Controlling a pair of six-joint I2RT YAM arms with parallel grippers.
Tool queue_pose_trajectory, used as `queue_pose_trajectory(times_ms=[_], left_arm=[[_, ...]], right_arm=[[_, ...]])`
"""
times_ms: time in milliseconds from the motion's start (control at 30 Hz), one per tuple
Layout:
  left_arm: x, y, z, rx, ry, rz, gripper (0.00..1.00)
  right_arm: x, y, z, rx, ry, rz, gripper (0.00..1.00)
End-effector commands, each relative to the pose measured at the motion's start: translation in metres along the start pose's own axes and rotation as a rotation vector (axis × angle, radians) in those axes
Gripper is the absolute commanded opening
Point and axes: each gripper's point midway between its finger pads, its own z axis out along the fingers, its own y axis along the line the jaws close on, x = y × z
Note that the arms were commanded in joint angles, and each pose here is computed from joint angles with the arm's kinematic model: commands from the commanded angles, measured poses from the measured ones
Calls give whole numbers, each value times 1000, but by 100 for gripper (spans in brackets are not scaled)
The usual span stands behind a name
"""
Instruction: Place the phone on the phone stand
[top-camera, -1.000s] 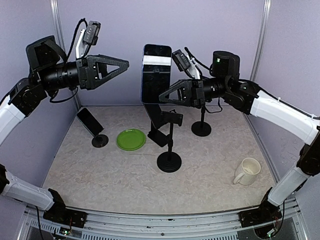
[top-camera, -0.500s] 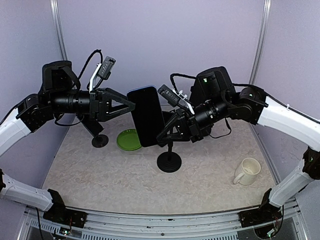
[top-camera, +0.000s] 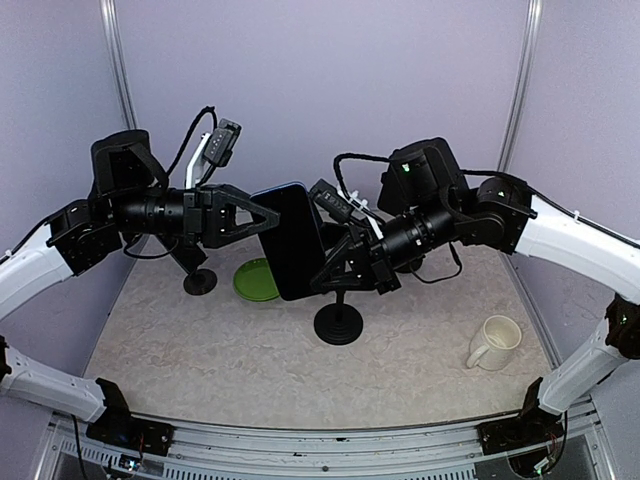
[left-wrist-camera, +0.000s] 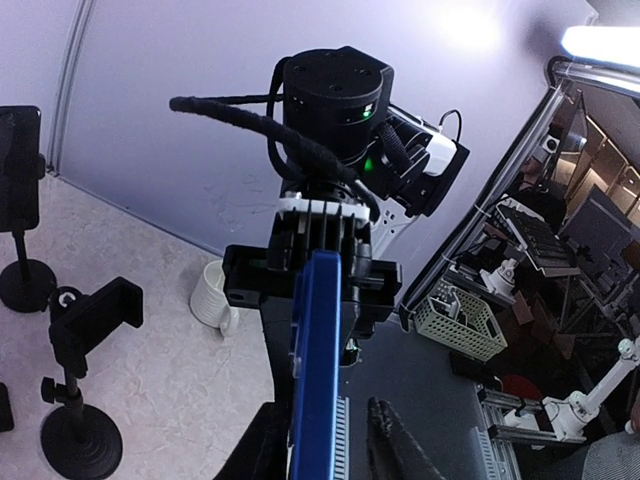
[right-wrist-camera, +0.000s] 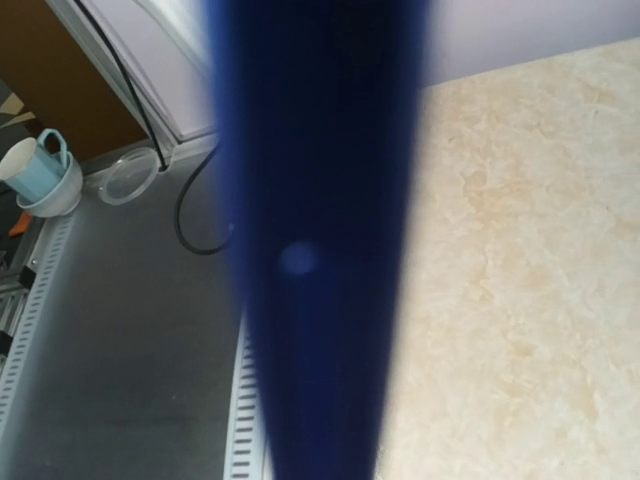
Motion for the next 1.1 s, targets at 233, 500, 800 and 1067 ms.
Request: queue_pose_trajectory(times_ms=[233, 500, 800, 1067], left_arm=[[-5, -15, 15, 90, -1, 27, 12], [-8, -20, 16, 99, -14, 33, 0], [-9, -13, 14, 28, 35, 78, 0], [2, 10, 4, -132, 113, 119, 0]], right_arm=[[-36, 13, -13, 1, -121, -75, 0], [-31, 11, -12, 5, -115, -71, 0], [-39, 6, -31, 71, -128, -67, 60], [-47, -45, -110, 339, -254, 78, 62]])
